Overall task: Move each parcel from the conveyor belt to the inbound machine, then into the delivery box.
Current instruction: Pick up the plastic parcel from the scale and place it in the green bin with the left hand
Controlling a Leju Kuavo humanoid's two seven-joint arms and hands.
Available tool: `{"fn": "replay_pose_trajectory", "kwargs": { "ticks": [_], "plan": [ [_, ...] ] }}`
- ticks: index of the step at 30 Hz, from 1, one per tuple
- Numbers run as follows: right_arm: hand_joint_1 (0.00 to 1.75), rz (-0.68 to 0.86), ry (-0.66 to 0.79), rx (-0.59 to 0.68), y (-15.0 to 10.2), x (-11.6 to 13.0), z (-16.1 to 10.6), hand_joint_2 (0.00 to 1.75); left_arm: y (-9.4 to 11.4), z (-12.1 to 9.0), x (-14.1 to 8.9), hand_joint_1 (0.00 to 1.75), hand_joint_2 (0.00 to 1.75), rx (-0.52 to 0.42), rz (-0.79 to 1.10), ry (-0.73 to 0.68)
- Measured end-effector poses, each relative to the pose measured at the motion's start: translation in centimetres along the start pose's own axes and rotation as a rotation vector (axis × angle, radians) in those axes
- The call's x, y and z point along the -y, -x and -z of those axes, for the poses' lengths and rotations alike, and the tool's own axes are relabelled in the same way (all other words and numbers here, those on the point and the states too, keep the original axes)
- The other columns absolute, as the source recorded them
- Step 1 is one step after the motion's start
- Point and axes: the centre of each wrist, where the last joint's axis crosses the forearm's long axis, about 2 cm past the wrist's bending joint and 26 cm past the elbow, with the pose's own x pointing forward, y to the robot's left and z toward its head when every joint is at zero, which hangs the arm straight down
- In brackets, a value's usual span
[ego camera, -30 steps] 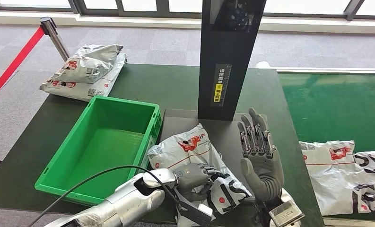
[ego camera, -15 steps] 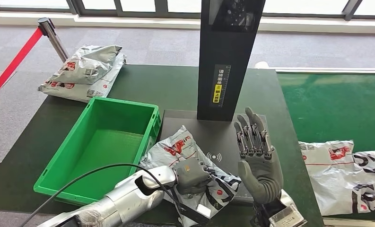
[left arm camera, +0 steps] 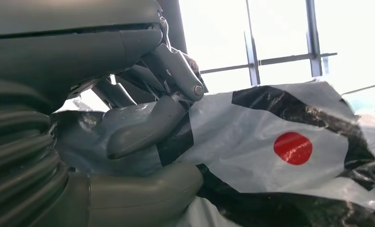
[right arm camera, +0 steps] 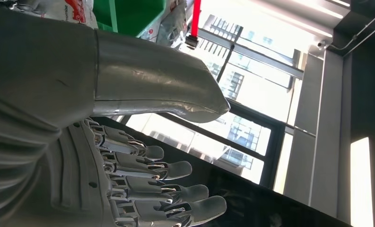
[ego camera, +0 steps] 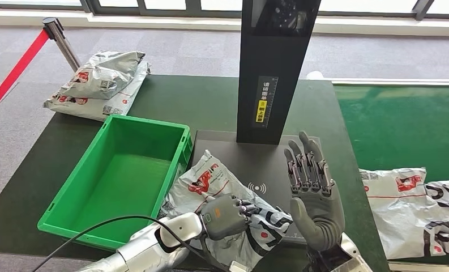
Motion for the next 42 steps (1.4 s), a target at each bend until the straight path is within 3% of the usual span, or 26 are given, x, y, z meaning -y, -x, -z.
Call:
{"fn": "replay_pose_trajectory", "kwargs": {
  "ticks": [7,17,25,26,27,29,30,31,36,42],
  "plan": [
    [0.00,-0.010,0.005,-0.006,-0.1,0.3,-0.2,1.75,-0.3,-0.2,-0.7,1.75,1.75,-0.004,0.061,-0.087],
    [0.00,-0.023,0.027,-0.017,-0.2,0.5,-0.7,1.75,0.2,-0.3,-4.9,1.75,1.75,-0.063,0.194,-0.353],
    [0.00,-0.036,0.041,-0.018,-0.3,0.9,-0.9,1.75,0.9,-0.6,-5.6,1.75,1.75,-0.106,0.239,-0.399],
    [0.00,-0.037,0.041,-0.019,-0.3,0.9,-0.9,1.75,1.0,-0.6,-5.6,1.51,1.75,-0.109,0.239,-0.400],
    [0.00,-0.037,0.042,-0.019,-0.3,0.9,-0.9,1.75,1.0,-0.7,-5.6,1.07,1.75,-0.113,0.232,-0.400],
    [0.00,-0.041,0.047,-0.020,-0.3,0.9,-0.9,1.75,1.2,-0.7,-5.5,0.20,0.87,-0.119,0.178,-0.397],
    [0.00,-0.046,0.051,-0.020,-0.3,0.9,-0.9,1.75,1.3,-0.8,-5.3,0.00,0.44,-0.124,0.128,-0.395],
    [0.00,-0.053,0.058,-0.020,-0.3,0.9,-0.9,1.75,1.3,-0.9,-5.1,0.00,0.00,-0.130,0.063,-0.397],
    [0.00,-0.087,0.086,-0.026,-0.3,1.0,-1.1,1.75,1.2,-1.4,-4.5,0.00,0.00,-0.207,-0.367,-0.487],
    [0.00,-0.093,0.094,-0.032,-0.3,1.1,-1.2,1.75,1.4,-1.8,-4.8,0.00,0.00,-0.250,-0.536,-0.553]
  ]
}}
